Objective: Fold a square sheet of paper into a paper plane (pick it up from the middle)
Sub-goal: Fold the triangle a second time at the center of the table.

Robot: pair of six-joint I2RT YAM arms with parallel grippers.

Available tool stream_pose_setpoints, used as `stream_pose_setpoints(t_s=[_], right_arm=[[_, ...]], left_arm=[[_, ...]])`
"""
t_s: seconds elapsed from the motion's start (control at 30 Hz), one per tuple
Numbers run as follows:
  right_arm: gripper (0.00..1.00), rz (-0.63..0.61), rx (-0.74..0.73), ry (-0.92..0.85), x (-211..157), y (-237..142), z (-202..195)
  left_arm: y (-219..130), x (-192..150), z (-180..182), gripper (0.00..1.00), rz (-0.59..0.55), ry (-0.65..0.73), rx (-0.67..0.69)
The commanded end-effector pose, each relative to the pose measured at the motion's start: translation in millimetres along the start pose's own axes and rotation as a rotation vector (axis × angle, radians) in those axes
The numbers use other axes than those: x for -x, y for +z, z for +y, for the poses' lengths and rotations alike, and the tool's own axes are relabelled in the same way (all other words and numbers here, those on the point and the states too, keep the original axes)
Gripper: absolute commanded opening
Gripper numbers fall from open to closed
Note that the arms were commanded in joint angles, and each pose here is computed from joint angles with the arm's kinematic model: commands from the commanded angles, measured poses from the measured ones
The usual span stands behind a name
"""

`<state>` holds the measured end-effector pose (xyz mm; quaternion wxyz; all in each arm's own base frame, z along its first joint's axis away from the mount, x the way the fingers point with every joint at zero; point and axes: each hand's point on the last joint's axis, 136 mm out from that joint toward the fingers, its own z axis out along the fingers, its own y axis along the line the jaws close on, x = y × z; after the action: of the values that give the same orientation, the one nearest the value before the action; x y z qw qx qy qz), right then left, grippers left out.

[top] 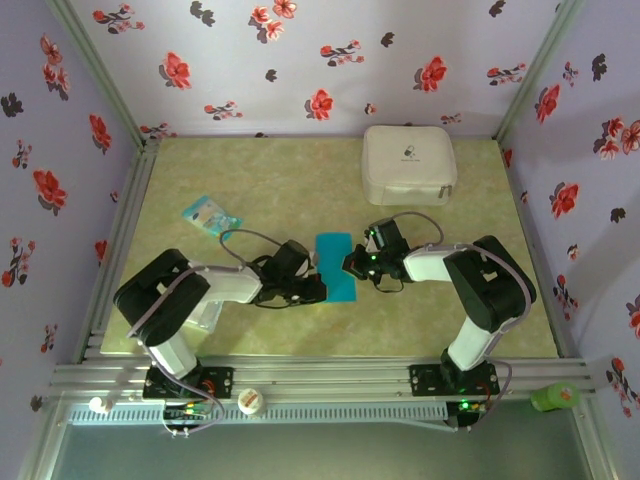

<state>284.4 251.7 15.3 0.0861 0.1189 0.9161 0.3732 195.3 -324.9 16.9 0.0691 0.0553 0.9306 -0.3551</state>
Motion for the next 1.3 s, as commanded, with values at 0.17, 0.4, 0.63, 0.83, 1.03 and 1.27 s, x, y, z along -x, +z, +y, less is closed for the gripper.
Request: stream_pose_setpoints(t_s=[0.17, 0.4, 0.63, 0.83, 1.03, 1.27], right_arm=[[0.0, 0.025, -0.174, 0.045, -16, 1, -48], [0.0, 0.023, -0.107, 0.011, -10, 0, -27], [0.09, -0.001, 0.005, -0.042, 3, -9, 13], [0.16, -0.051, -0.018, -0.069, 8, -31, 21], [0.19, -0.068, -0.08, -0.053, -6, -49, 4], [0.21, -0.05, -0.11, -0.033, -19, -58, -7]], left_arm=[[-11, -24, 12, 0.0, 0.034, -0.022, 0.05], [-42, 12, -33, 0.0, -0.099, 0.098, -0.022], [-44, 62, -27, 0.0, -0.134, 0.116, 0.029], [-28, 78, -25, 0.0, -0.106, 0.157, 0.062], [-25, 82, -34, 0.0, -0.106, 0.166, 0.025], [-14, 78, -27, 0.0, -0.067, 0.172, 0.043]])
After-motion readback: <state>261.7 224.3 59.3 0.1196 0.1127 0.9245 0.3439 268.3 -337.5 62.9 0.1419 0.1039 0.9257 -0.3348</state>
